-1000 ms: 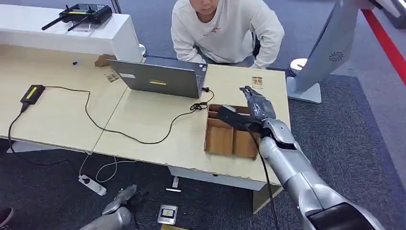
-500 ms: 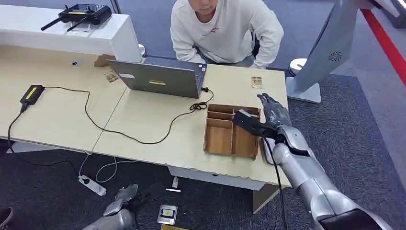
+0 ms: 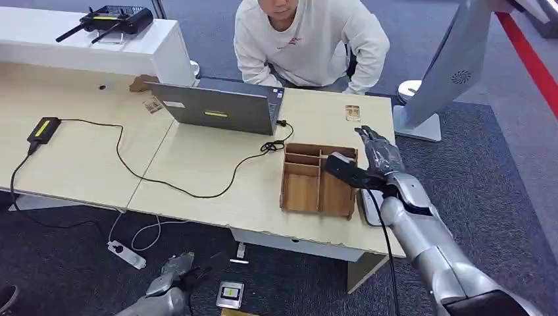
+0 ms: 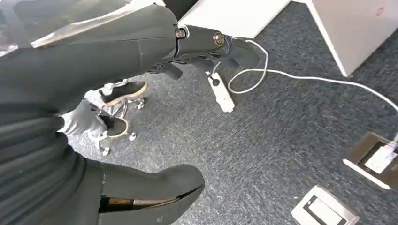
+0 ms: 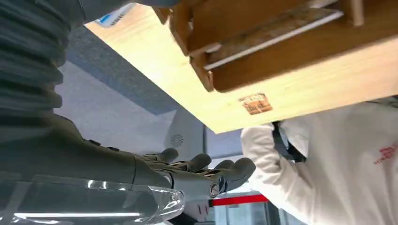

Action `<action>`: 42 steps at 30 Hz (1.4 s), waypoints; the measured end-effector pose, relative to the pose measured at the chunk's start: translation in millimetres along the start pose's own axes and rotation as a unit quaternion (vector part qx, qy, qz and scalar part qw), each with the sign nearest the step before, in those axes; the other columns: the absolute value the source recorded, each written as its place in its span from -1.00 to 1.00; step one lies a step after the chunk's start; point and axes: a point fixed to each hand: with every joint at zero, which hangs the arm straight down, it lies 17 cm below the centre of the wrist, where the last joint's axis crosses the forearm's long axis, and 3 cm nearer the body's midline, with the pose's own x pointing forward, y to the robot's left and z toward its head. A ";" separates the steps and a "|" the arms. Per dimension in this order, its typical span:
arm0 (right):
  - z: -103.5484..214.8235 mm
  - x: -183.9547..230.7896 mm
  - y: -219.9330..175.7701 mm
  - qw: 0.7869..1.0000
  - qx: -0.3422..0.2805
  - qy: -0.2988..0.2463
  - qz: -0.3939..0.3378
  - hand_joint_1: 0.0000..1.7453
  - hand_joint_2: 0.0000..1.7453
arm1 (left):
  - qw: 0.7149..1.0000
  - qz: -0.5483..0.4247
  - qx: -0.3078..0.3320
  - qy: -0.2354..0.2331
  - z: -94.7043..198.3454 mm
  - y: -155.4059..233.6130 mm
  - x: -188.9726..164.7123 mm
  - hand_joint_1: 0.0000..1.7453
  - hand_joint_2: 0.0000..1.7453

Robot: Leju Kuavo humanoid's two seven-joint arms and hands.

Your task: Pass the card to the sensor for recognition and then transmit it.

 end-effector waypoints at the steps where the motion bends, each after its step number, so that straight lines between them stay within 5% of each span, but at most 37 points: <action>1: -0.8 1.3 -2.0 1.000 -0.002 -0.002 -0.001 -1.00 1.00 | 1.000 -0.001 0.000 -0.002 0.0 -0.1 1.0 -1.00 1.00; 42: -11.7 73.2 -4.5 0.997 0.022 -0.069 -0.024 -1.00 1.00 | 1.000 0.017 -0.008 -0.001 2.2 -8.5 3.8 -1.00 1.00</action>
